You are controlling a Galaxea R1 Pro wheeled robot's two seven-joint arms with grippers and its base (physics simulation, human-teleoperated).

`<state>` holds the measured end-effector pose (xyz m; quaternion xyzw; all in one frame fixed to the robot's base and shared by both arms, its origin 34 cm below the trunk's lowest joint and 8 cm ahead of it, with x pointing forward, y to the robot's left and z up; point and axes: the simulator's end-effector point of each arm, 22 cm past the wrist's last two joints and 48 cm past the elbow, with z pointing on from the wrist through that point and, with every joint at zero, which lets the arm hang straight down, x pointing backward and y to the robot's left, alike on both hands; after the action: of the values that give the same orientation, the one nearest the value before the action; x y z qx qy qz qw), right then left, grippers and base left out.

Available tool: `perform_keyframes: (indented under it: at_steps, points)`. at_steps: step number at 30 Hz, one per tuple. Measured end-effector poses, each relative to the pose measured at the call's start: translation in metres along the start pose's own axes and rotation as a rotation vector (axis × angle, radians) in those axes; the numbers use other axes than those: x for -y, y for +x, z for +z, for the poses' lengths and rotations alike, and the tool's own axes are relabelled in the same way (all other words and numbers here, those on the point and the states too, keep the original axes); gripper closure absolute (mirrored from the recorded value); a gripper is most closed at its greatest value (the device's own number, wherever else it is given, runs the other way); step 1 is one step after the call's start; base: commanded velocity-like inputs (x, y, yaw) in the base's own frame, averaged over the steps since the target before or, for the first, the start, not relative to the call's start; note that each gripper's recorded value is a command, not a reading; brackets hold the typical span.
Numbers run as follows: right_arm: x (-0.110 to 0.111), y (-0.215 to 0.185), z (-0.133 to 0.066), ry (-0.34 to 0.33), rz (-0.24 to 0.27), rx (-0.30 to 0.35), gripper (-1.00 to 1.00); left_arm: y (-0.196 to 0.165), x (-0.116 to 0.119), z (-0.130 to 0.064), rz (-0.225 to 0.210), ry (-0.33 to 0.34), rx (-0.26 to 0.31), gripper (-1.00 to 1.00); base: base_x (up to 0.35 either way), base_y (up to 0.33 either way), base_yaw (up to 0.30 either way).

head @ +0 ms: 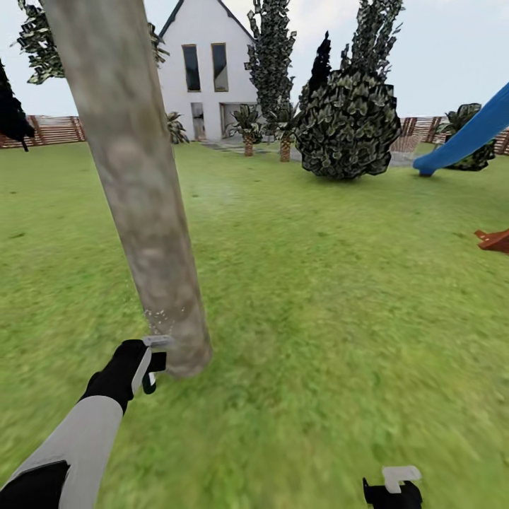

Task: In the garden, pick up the pesticide atomizer on the floor and spray pesticide onto both trees until each tree trunk is fully covered.

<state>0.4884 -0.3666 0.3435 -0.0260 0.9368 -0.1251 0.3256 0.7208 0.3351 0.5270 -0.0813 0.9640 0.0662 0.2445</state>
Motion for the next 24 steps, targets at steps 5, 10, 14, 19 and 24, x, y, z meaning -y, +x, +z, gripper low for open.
perform_keyframes:
  at_steps: [5,10,14,19,24]
  points:
    - [0.0,0.0,0.0,-0.001,0.0,0.0,-1.0,0.0,0.0,0.0,0.0,-0.002,0.0,1.0,0.116,-0.078,0.247]
    - [0.001,0.0,0.0,0.001,0.0,-0.001,-1.0,-0.001,0.022,-0.002,0.006,0.032,0.004,1.0,-0.019,-0.065,0.015]
    - [0.001,0.0,0.0,0.001,-0.001,0.0,-1.0,-0.034,0.017,-0.02,0.001,0.017,0.08,1.0,-0.081,-0.244,0.0]
    - [0.0,0.001,0.0,-0.002,0.0,-0.001,-1.0,-0.034,0.009,-0.021,-0.004,0.006,0.071,1.0,-0.009,-0.266,0.003]
    - [0.0,0.001,0.0,-0.002,0.0,-0.001,-1.0,-0.031,0.007,-0.02,0.0,-0.001,0.065,1.0,0.093,-0.263,0.178]
